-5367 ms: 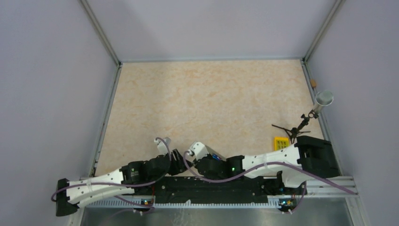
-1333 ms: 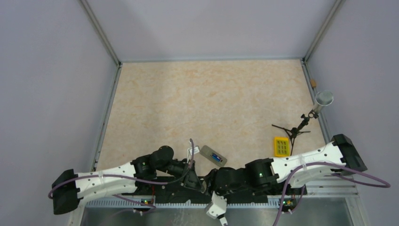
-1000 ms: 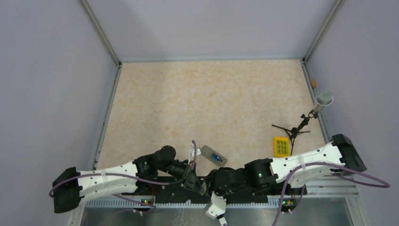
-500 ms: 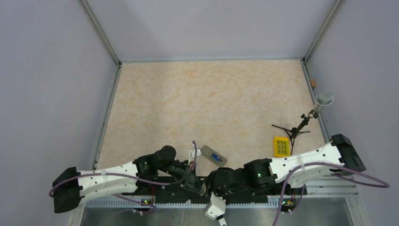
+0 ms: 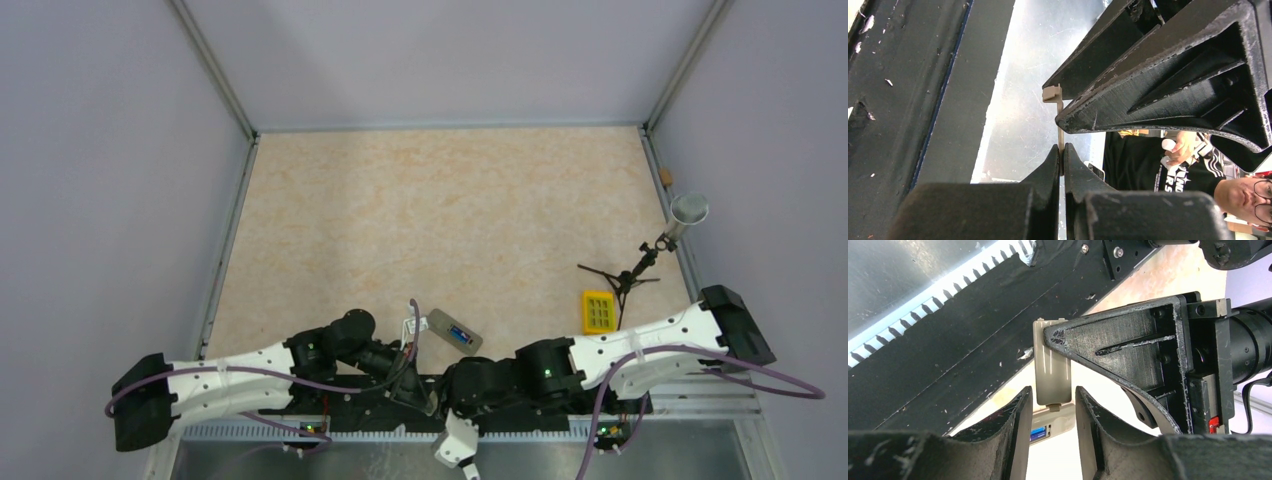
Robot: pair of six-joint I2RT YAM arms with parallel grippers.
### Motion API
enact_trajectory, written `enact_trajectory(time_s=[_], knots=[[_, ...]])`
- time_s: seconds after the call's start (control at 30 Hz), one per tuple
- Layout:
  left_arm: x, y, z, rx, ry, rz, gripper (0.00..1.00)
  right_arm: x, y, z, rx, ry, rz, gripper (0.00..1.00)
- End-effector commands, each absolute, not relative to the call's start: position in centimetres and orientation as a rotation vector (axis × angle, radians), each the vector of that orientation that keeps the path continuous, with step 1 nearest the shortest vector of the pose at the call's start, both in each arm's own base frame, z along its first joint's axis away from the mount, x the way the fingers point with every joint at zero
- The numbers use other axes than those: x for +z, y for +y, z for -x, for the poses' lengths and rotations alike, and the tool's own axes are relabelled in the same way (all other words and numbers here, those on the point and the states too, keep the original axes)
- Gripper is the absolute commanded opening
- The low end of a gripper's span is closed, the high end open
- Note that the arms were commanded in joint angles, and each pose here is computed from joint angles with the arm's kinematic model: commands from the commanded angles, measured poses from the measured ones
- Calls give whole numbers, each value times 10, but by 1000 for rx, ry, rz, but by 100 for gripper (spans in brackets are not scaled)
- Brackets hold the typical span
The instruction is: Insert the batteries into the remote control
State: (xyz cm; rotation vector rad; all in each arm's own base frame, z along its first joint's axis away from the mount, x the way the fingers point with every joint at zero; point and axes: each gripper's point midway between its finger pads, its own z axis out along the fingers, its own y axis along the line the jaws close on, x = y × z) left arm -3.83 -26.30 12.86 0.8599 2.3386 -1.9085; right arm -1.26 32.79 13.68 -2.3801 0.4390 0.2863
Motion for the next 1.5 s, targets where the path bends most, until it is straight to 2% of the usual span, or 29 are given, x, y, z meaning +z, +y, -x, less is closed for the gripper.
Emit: enact_trajectory(time_s=[0.0, 0.4, 0.53, 0.63, 0.73, 0.83, 0.87, 0.9, 1.03, 1.1, 1.2, 1.47], knots=[[143, -268, 37, -1950, 2231, -913, 0, 155, 342, 23, 341, 417, 2329, 35], [143, -267, 40, -1962, 2231, -933, 0, 154, 343, 24, 343, 422, 2332, 28], [143, -267, 40, -1966, 2222, -935, 0, 154, 343, 23, 344, 425, 2329, 32], [143, -266, 40, -1967, 2223, -935, 0, 153, 343, 24, 344, 424, 2330, 31], [143, -266, 40, -1967, 2222, -935, 0, 154, 344, 28, 372, 414, 2330, 22], [142, -267, 40, -1963, 2229, -926, 0, 157, 345, 27, 365, 416, 2320, 3], [141, -267, 39, -1960, 2233, -921, 1, 158, 346, 26, 362, 421, 2315, 0], [140, -267, 38, -1950, 2238, -911, 6, 158, 346, 26, 366, 430, 2309, 0], [128, -270, 21, -1813, 2296, -815, 39, 160, 346, 17, 348, 563, 2258, 0], [124, -271, 12, -1750, 2299, -759, 49, 156, 341, 9, 319, 645, 2235, 0], [123, -272, -7, -1659, 2285, -665, 57, 151, 336, -2, 304, 780, 2193, 0], [127, -256, -75, -1315, 2213, -382, 64, 145, 317, -42, 294, 1233, 2031, 0]])
